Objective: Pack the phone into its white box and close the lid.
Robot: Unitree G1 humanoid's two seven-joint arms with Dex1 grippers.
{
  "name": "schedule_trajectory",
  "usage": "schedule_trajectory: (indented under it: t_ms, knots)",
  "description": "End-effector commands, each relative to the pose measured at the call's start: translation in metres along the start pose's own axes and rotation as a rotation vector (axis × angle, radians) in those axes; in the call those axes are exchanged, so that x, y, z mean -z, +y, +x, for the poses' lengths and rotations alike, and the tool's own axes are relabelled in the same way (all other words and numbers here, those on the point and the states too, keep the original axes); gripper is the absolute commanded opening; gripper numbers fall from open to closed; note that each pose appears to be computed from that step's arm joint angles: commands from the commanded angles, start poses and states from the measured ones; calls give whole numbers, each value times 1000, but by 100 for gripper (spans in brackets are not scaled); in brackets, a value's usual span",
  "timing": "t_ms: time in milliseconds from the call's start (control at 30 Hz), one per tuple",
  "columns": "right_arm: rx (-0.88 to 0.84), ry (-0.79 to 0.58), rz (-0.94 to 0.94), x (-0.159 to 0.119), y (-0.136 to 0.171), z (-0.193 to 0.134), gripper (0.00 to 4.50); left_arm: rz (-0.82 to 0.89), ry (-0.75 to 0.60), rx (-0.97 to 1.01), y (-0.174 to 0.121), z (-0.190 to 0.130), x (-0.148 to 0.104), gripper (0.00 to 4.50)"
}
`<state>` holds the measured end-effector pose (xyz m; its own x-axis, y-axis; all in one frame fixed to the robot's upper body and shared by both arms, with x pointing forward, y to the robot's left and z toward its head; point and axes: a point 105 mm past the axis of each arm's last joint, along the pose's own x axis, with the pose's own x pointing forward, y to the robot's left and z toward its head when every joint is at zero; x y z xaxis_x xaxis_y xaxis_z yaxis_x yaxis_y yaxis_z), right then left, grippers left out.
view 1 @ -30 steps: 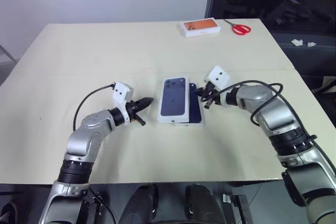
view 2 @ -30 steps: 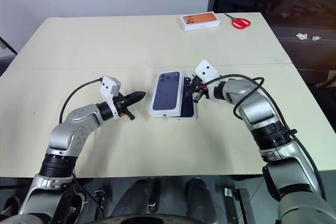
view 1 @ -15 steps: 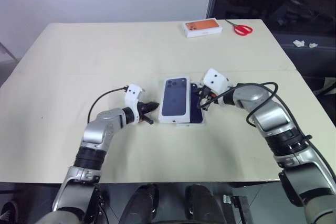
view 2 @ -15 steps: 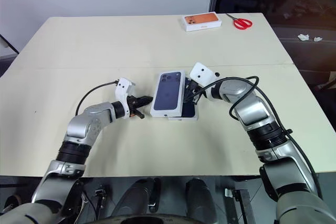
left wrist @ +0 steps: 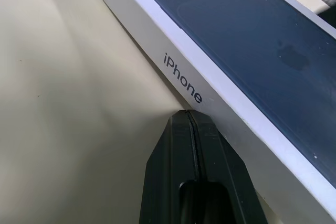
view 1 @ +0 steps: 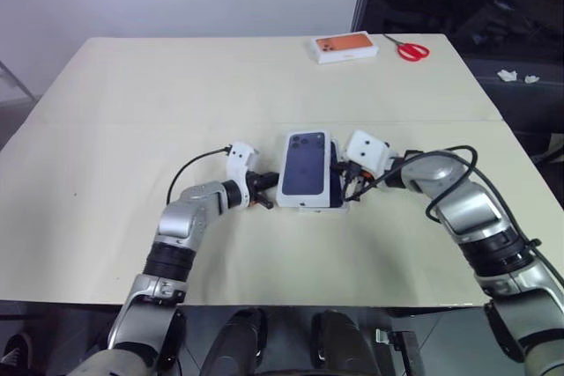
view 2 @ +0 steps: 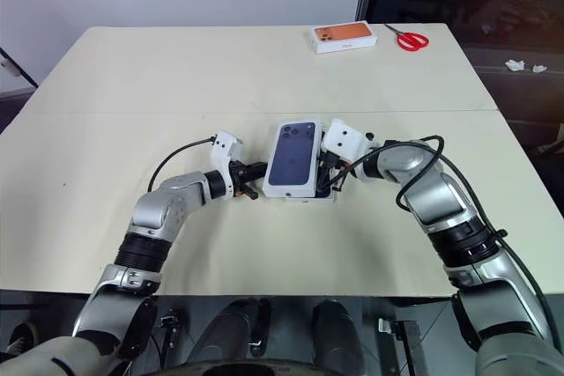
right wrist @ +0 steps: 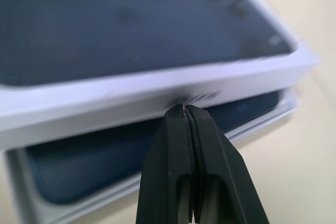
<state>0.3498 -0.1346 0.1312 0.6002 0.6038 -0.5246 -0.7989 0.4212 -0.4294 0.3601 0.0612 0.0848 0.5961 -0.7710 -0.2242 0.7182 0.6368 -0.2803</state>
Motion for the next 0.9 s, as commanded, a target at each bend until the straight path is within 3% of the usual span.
schedule_trajectory:
  t_ms: [33, 367, 900]
  knots:
    - [19, -33, -55, -14, -3, -8, 5, 32, -4, 82, -23, 10, -7, 0]
    - [58, -9, -68, -10, -15, -15, 5, 84, 18, 121, -37, 14, -10, 0]
    - [117, 24, -66, -3, -29, -14, 5, 121, 54, 48, -20, -11, -27, 0]
